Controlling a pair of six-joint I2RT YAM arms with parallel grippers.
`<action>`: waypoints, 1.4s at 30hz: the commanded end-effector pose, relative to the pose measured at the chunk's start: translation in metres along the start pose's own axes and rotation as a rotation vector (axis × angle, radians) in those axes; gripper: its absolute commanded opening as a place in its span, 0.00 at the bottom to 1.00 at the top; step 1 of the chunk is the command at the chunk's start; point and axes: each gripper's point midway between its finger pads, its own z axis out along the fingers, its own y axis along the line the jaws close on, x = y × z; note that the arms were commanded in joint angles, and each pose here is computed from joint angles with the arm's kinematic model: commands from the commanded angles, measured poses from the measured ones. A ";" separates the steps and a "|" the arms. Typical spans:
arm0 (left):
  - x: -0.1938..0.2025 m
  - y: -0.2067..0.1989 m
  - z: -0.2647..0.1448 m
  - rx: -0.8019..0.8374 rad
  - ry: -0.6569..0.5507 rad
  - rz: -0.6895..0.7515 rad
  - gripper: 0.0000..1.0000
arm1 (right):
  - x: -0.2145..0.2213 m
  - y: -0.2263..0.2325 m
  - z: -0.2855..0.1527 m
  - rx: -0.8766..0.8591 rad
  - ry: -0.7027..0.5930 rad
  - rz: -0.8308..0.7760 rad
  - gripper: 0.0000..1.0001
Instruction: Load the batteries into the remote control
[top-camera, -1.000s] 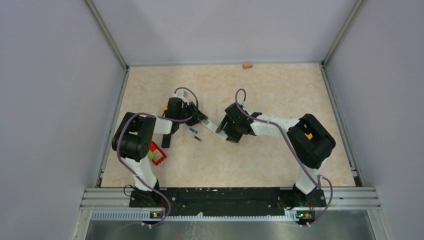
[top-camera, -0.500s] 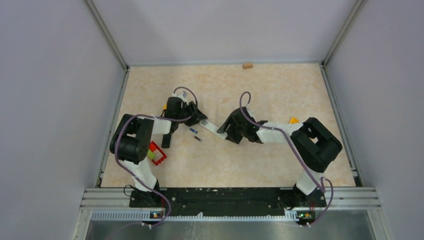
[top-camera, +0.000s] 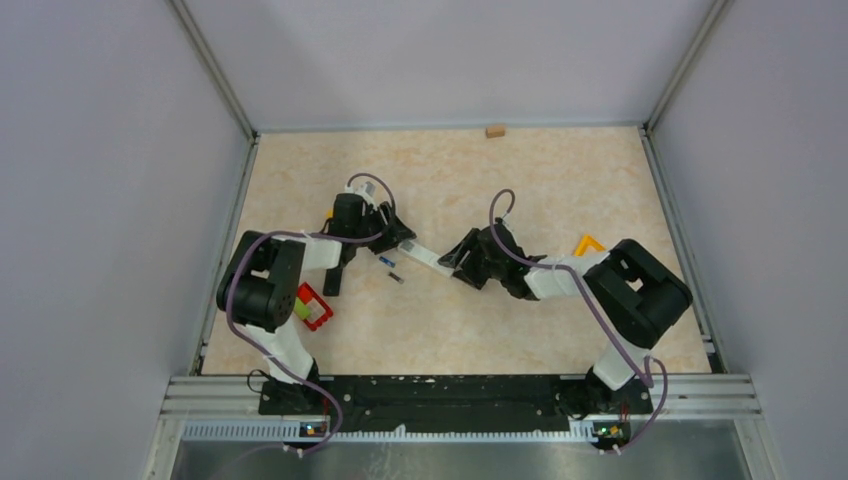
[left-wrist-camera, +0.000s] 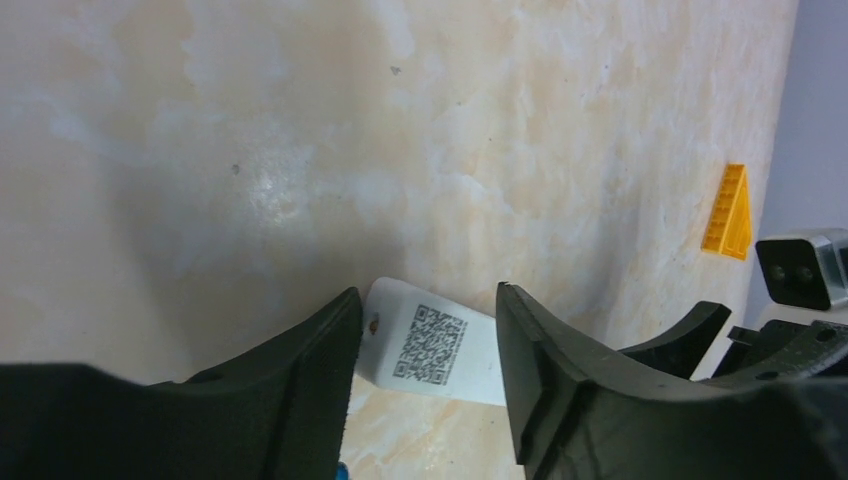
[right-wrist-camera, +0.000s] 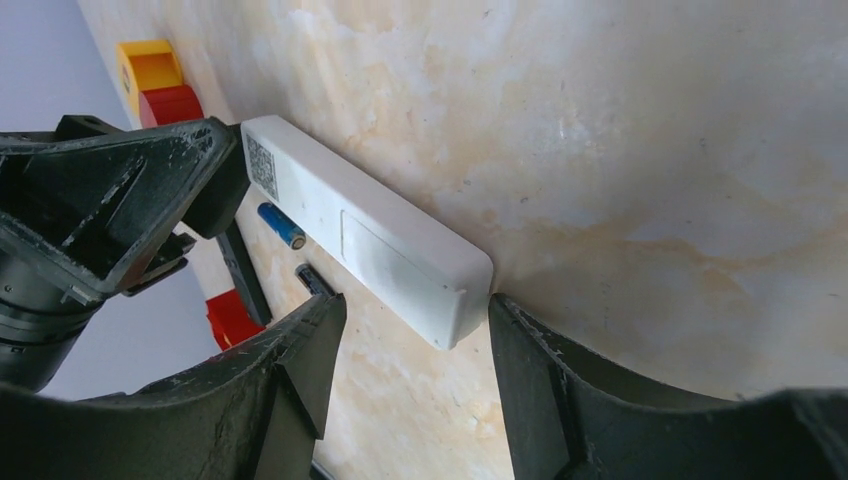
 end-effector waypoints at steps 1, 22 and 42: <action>0.078 0.061 -0.021 -0.264 0.249 -0.073 0.63 | -0.006 -0.080 -0.010 0.251 -0.048 -0.064 0.59; 0.092 0.058 -0.025 -0.226 0.316 -0.059 0.45 | 0.002 -0.105 0.005 0.306 -0.007 -0.140 0.21; 0.145 0.060 -0.022 -0.177 0.435 -0.140 0.19 | 0.023 -0.108 0.037 0.416 0.077 -0.252 0.10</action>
